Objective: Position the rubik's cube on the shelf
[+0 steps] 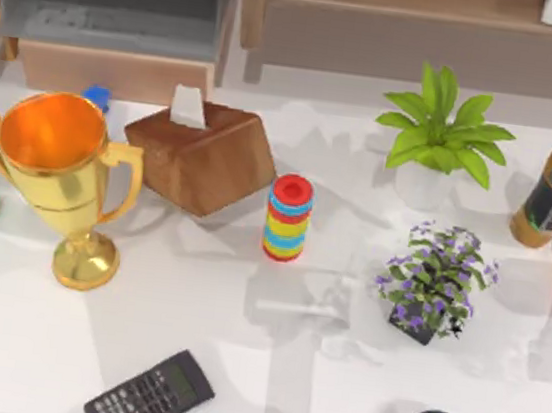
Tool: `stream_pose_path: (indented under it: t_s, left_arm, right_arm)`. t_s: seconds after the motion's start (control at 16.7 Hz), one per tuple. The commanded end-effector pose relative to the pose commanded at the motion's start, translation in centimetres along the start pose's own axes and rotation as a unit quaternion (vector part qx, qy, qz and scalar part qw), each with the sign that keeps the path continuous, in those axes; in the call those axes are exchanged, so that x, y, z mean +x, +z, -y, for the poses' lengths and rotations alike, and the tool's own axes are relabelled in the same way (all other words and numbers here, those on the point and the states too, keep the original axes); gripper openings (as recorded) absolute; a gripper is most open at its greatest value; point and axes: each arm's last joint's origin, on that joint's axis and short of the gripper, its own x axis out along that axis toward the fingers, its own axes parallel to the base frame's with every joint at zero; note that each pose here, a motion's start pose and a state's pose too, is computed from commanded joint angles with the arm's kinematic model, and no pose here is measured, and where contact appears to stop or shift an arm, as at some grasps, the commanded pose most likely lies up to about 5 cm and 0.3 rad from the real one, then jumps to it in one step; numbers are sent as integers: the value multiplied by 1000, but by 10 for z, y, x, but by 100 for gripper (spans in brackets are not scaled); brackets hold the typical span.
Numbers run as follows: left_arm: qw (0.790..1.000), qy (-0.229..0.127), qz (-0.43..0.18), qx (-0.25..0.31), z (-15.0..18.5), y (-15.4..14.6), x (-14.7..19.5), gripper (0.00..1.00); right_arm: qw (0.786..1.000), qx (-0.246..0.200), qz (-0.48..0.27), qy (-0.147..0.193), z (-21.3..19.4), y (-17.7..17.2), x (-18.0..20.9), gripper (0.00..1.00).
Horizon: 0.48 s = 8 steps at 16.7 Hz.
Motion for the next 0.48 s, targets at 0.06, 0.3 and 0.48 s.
stream_pose_path:
  t_s: [0.06, 0.3, 0.48]
  left_arm:
    - [1000, 0, 1, -2, -2, -1, 0, 100]
    - [1000, 0, 0, 0, 0, -2, 8, 100]
    - [1000, -1, -1, -1, -2, -1, 30, 100]
  right_arm:
    - [1000, 0, 0, 0, 0, 0, 0, 100]
    - [1000, 0, 0, 0, 0, 0, 0, 100]
    - [1000, 0, 0, 0, 0, 0, 0, 100]
